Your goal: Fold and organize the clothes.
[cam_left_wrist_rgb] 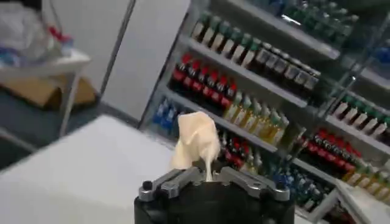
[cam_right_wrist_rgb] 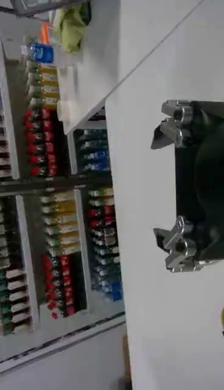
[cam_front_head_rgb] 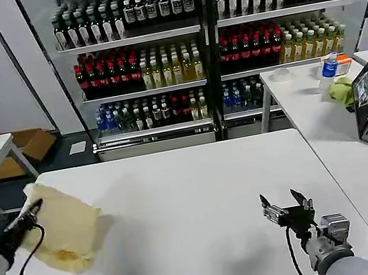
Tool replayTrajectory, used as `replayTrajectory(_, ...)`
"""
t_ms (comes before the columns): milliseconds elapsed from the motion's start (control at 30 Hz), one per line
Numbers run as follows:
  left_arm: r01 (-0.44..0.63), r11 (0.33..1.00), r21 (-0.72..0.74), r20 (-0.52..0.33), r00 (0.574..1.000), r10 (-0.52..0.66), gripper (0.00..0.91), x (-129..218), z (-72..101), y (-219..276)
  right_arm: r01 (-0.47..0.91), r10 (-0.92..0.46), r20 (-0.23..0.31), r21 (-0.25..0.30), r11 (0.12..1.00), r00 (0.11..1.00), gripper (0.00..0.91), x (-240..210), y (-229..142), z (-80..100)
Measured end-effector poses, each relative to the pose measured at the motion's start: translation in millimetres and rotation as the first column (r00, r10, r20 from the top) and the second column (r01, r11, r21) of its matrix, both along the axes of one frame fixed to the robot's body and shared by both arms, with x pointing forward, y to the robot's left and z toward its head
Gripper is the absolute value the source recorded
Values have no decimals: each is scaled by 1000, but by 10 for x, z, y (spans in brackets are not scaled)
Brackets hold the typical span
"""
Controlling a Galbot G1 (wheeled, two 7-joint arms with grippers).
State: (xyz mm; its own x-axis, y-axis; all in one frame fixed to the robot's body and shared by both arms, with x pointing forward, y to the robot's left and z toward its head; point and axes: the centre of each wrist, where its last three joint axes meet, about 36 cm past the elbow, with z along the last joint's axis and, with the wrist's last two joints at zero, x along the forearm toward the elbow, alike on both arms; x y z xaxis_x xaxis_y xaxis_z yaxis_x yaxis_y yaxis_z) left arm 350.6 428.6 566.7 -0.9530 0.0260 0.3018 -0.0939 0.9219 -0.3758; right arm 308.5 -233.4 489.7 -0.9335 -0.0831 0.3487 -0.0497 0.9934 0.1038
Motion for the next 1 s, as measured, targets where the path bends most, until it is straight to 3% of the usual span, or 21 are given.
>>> replayTrajectory(167,38,989,142,-6,999,-38,20,-52,-37,-278,11,-11,-3,-2,1000,1000,907,-23,-25,-10)
replayTrajectory(467,127,938,322,-51,992,-116,20,-154,-507,-1039,28,-28,-2,-20,999,1000,907,-39,-61,-24)
replayTrajectory(633,188,927,325,-72,982,-174,10,-169,-723,-1473,41,-41,0,-30,999,999,907,-83,-86,-14)
replayTrajectory(1000,305,931,202,-87,952,-293,20,-39,-949,-2295,65,-65,-4,-38,997,998,907,-172,-109,-14)
